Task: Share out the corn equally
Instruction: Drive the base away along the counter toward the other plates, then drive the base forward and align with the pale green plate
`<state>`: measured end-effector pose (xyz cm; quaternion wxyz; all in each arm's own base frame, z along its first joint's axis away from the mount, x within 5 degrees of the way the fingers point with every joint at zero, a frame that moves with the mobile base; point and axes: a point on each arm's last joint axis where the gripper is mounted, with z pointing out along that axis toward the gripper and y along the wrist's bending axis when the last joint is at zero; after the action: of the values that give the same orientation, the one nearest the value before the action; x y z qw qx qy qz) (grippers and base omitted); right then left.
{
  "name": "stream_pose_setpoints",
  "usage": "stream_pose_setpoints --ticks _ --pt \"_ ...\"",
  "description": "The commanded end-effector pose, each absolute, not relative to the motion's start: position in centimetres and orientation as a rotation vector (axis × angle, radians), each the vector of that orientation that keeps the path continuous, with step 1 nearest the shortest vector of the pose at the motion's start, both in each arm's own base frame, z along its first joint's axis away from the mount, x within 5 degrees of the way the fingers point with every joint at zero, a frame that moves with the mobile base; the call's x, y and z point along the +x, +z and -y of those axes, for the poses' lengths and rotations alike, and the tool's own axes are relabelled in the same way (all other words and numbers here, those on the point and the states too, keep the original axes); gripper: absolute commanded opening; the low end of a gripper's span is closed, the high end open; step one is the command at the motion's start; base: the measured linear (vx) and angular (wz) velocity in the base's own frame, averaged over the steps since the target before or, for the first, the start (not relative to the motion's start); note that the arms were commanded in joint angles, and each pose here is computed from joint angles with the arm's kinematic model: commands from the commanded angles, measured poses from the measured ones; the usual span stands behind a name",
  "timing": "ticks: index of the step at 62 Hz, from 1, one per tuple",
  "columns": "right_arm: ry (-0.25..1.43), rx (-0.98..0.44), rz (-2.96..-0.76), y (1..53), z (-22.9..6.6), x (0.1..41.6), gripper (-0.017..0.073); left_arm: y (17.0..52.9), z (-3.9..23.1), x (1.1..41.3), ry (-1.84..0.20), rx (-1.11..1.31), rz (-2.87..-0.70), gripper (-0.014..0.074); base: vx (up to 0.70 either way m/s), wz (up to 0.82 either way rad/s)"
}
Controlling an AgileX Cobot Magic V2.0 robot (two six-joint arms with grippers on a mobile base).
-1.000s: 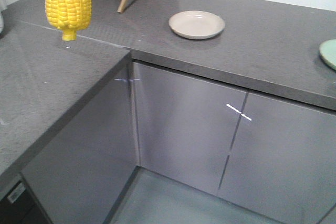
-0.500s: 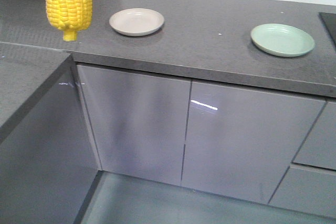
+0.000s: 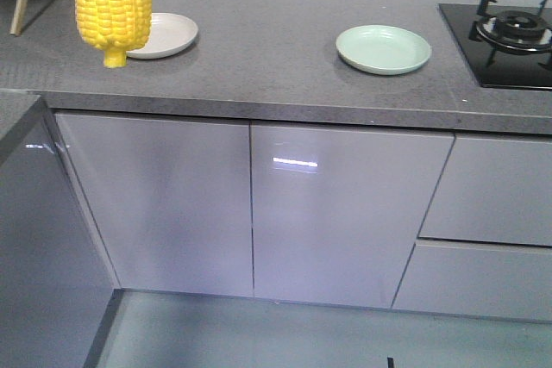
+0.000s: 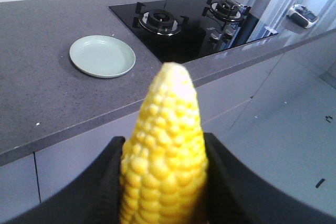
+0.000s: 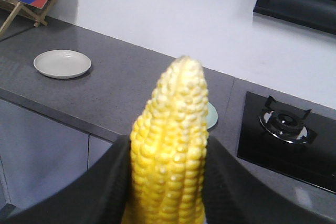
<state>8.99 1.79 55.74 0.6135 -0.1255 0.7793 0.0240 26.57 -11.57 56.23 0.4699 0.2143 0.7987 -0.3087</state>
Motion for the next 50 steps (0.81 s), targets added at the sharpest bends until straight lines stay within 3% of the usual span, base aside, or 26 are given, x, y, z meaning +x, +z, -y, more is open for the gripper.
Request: stream_pose_setpoints --ticks 1,50 --pt "0.043 -0.269 -1.703 56.8 -1.7 9.07 -0.0004 58.19 11.34 24.44 -0.802 0.518 -1.861 -0.0006 -0.05 -0.23" --pt "0.043 -0.269 -1.703 56.81 -1.67 8.92 -0.0004 58.2 11.34 24.43 -0.803 0.518 -1.861 -0.0006 -0.01 -0.12"
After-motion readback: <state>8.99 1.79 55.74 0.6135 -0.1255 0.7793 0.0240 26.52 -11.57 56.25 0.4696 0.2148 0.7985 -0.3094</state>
